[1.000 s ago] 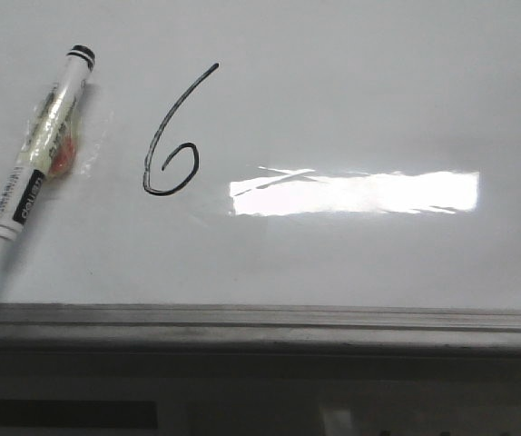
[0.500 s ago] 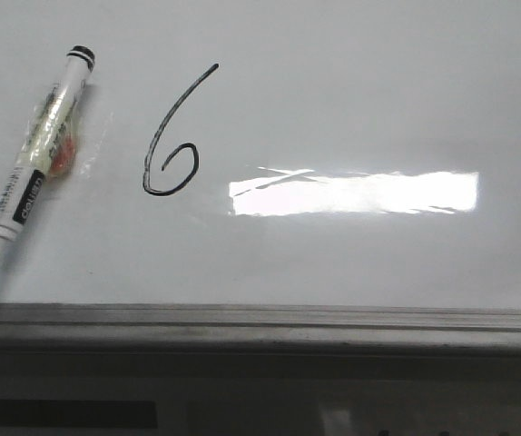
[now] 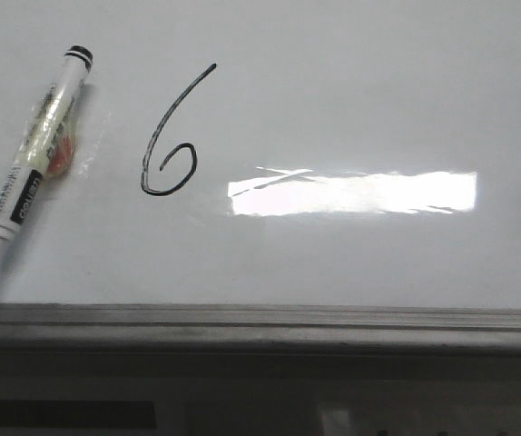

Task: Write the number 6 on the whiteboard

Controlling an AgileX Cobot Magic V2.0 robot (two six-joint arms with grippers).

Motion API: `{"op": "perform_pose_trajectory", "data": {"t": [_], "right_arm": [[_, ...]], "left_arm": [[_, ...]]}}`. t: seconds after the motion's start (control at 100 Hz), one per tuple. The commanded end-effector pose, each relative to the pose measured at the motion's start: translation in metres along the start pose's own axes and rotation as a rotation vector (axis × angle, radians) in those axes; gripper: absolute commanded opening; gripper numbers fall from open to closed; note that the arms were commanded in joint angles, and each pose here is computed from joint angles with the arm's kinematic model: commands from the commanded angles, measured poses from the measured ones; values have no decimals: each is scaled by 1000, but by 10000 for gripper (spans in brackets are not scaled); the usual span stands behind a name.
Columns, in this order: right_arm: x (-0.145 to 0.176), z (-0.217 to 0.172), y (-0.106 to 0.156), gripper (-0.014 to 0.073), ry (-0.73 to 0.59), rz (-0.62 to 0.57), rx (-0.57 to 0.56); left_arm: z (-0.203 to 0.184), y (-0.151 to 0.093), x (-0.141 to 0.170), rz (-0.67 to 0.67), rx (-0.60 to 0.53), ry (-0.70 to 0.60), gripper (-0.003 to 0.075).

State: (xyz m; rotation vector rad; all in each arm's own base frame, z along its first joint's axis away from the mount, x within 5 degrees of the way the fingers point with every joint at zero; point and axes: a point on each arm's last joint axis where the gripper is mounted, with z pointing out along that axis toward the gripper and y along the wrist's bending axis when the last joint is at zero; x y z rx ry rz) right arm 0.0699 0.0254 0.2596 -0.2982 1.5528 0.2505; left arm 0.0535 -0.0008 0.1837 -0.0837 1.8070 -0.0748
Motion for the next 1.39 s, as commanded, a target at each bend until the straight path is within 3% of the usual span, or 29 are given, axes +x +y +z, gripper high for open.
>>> {"op": "perform_pose_trajectory", "data": {"t": [0.0,0.21,0.36,0.62,0.83,1.38], "right_arm": [[-15,-1,-10,-64,-100,-24,141],[5,-4,-29,-64,-121,-27,402],[33,-10,-34,-64,-130,1,501],[60,-27,-27,-64,-17,14,544],[83,-30,-27,-64,221,84,562],[83,-30,-27,-64,220,83,562]], "left_arm": [[0,0,2,-13,6,-59,-20],[0,0,2,-13,6,-59,-20],[0,0,2,-13,6,-59,-20],[0,0,2,-13,6,-59,-20],[0,0,2,-13,6,-59,-20],[0,0,2,-13,6,-59,-20]]}}
